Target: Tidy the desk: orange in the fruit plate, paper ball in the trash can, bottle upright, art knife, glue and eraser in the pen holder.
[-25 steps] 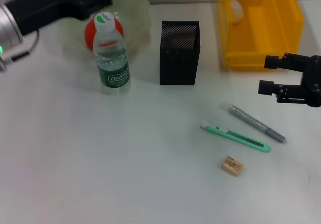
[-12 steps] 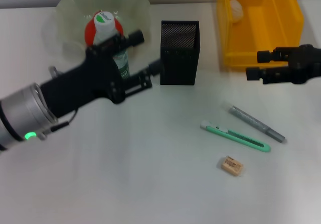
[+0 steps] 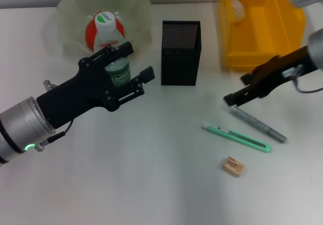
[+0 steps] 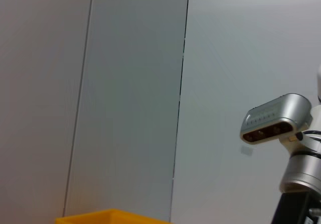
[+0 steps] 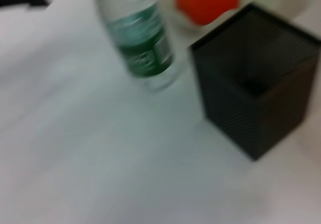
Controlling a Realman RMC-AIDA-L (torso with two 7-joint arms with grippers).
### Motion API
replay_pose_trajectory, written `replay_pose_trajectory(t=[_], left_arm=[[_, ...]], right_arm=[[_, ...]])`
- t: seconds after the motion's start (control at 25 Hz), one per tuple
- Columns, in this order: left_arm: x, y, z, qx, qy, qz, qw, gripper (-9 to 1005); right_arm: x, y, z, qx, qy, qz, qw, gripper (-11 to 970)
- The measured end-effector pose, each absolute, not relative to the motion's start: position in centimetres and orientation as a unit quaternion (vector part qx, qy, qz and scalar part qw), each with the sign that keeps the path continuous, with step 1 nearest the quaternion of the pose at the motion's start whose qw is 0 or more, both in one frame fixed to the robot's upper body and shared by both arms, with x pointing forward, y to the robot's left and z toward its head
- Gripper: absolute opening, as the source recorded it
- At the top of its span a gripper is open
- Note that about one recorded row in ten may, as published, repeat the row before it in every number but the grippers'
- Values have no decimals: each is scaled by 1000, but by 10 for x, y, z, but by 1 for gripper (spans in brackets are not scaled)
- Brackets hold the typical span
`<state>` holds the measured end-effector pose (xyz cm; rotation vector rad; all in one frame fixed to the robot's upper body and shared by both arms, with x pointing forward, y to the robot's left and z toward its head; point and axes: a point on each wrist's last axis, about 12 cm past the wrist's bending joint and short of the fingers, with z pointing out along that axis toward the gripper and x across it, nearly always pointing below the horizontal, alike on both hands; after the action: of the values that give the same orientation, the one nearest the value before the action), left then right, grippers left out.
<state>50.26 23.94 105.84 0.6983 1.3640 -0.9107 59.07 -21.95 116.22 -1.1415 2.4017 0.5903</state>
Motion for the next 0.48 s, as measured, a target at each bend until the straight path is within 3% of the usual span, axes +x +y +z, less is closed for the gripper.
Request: replay_pose_trajectory(t=[0.48], left_arm=[[503, 242, 1054, 295, 608, -388, 626, 755]], right_arm=[[581, -187, 1145, -511, 826, 175, 162, 823]])
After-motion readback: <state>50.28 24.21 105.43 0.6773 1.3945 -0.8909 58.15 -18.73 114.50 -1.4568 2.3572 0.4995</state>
